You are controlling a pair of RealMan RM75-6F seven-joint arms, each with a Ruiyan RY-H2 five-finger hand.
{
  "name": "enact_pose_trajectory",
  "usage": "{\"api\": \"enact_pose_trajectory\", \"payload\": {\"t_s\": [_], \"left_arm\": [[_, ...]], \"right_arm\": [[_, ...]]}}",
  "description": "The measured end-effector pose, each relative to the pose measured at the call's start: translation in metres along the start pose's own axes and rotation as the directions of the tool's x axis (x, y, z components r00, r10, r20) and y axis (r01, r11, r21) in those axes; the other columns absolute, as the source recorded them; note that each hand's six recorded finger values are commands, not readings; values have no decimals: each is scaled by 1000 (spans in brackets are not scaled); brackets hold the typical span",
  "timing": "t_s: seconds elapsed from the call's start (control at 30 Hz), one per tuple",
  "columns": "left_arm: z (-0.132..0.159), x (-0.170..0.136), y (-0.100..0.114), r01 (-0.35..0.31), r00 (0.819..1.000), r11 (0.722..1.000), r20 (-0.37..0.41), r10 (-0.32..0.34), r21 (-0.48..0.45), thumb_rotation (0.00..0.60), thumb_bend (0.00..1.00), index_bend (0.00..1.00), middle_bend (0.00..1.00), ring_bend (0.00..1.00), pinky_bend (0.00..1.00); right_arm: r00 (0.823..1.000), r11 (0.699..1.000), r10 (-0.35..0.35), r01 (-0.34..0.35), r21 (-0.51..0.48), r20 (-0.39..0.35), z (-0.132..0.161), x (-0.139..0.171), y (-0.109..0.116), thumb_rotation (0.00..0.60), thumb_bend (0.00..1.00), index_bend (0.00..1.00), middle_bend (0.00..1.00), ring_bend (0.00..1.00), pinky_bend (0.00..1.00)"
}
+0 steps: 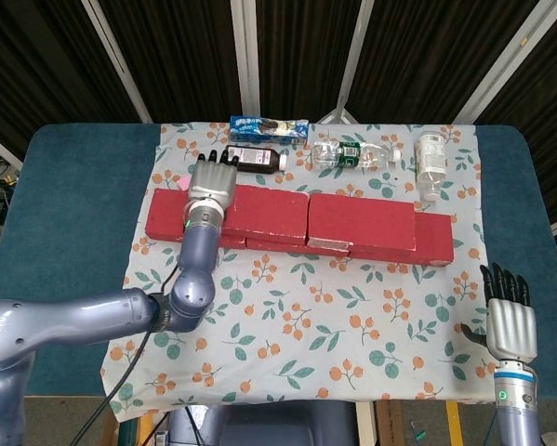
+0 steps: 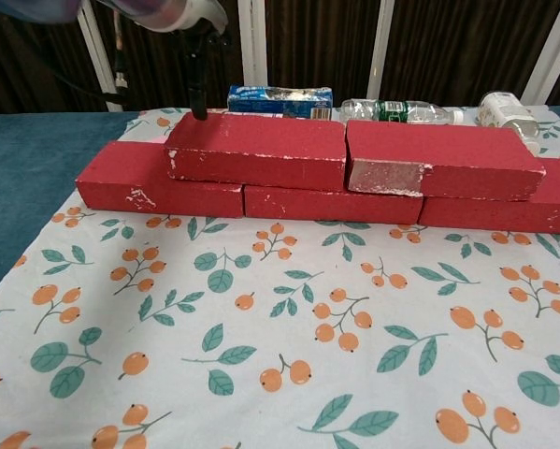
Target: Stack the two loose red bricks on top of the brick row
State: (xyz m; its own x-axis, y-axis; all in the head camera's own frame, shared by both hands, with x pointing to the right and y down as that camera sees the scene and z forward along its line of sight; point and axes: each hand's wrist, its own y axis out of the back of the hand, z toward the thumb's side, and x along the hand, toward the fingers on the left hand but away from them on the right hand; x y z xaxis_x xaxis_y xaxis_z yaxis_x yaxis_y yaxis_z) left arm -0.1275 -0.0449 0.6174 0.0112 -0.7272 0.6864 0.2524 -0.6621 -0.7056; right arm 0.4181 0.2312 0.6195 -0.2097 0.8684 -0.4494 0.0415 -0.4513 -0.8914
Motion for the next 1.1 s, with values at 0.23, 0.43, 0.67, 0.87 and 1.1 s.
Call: {"api": "enact_pose_trajectory", "payload": {"t_s": [0.23,0.43,0.67,0.87,1.1], "left_arm": [[-70,-17,-4,4,999,1000,-40,-3,7,600,0,263,321,7,111],[-97,-20,-27,46,998,999,-53,-46,8,600,0,400,359,29,113],[-101,-15,-54,50,998,998,-32,-49,40,600,0,350,324,33,114],[-95,-9,-72,64,998,996,-26,-63,56,600,0,328,301,33,114],[-80,-3,-82,68,998,995,-15,-67,69,600,0,287,295,33,114]], "right_arm": [[1000,1000,-1,1,-2,-9,4,1,-1,600,185,0,0,0,0],[1000,1000,-4,4,-4,-14,6,2,0,600,186,0,0,0,0],[1000,1000,-5,5,-8,-12,5,3,0,600,186,0,0,0,0],[1000,1000,-2,2,-12,-15,5,3,0,600,186,0,0,0,0],[1000,1000,1,-1,-15,-12,4,3,-1,600,186,0,0,0,0]]}}
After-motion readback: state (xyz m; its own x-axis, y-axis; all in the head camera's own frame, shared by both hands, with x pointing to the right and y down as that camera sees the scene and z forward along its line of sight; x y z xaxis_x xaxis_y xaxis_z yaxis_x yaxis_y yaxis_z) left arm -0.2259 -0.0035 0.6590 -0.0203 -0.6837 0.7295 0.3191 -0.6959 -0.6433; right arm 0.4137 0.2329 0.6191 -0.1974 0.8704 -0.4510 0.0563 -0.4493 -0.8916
